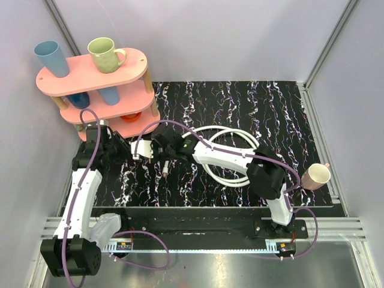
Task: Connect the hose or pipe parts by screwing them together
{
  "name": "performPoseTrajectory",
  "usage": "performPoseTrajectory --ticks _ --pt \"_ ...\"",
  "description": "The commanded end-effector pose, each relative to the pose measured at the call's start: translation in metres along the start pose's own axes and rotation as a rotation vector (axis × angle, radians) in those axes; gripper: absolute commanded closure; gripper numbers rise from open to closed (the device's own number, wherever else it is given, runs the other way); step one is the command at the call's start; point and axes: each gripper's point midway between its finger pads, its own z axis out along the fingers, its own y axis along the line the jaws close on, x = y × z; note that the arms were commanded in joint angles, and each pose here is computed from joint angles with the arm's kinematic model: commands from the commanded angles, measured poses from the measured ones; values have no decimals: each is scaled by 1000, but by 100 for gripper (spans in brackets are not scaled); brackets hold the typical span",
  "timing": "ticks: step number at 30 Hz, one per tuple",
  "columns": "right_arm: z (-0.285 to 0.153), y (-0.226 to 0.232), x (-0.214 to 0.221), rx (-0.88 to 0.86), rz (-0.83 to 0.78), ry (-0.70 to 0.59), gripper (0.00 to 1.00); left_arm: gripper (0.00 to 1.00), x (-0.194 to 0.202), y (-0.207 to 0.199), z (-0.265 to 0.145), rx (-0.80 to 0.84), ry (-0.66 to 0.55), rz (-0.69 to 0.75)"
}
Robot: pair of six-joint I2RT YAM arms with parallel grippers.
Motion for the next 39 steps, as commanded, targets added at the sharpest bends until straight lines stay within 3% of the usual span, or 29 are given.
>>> performPoseTrajectory --ticks 1,5,7,8,9,13,14,18,20,21,25,27,31,34,39 --pt "-18 -3 -31 16 30 -94 100 100 -42 6 -13 -94 -160 25" --pt "-6 14 -14 -39 76 -49 100 100 -46 23 -1 -152 -158 -26" --pt "-4 11 -6 -31 153 -42 99 100 -40 25 9 -124 -114 -27" --pt "-6 -5 -1 3 269 -38 97 100 -34 22 11 -95 -85 -26" --pt "-5 -13 7 26 342 -13 94 100 -32 21 14 -82 -76 -20" --pt "-17 -57 26 276 681 88 66 100 -16 23 22 -44 -25 -10" --pt "-16 -55 28 283 762 87 65 100 -14 22 23 -29 -20 -6" --pt "-15 -66 56 425 839 181 55 100 6 19 33 45 35 -24" --pt "-33 -101 76 555 899 233 50 100 21 10 37 117 111 -34" --pt "-39 -97 96 554 926 318 51 100 28 10 40 144 131 -33" --pt "-71 -123 140 582 941 421 48 100 58 -5 47 198 236 24" --pt "-84 -112 160 535 959 515 40 100 70 -14 52 215 274 40" --pt "-97 -72 182 418 1015 636 36 100 89 -39 57 266 299 65" --pt "-100 -47 192 376 1041 669 30 100 94 -46 64 268 307 45" --pt "-81 -19 195 276 1105 651 31 100 106 -53 83 258 322 25"
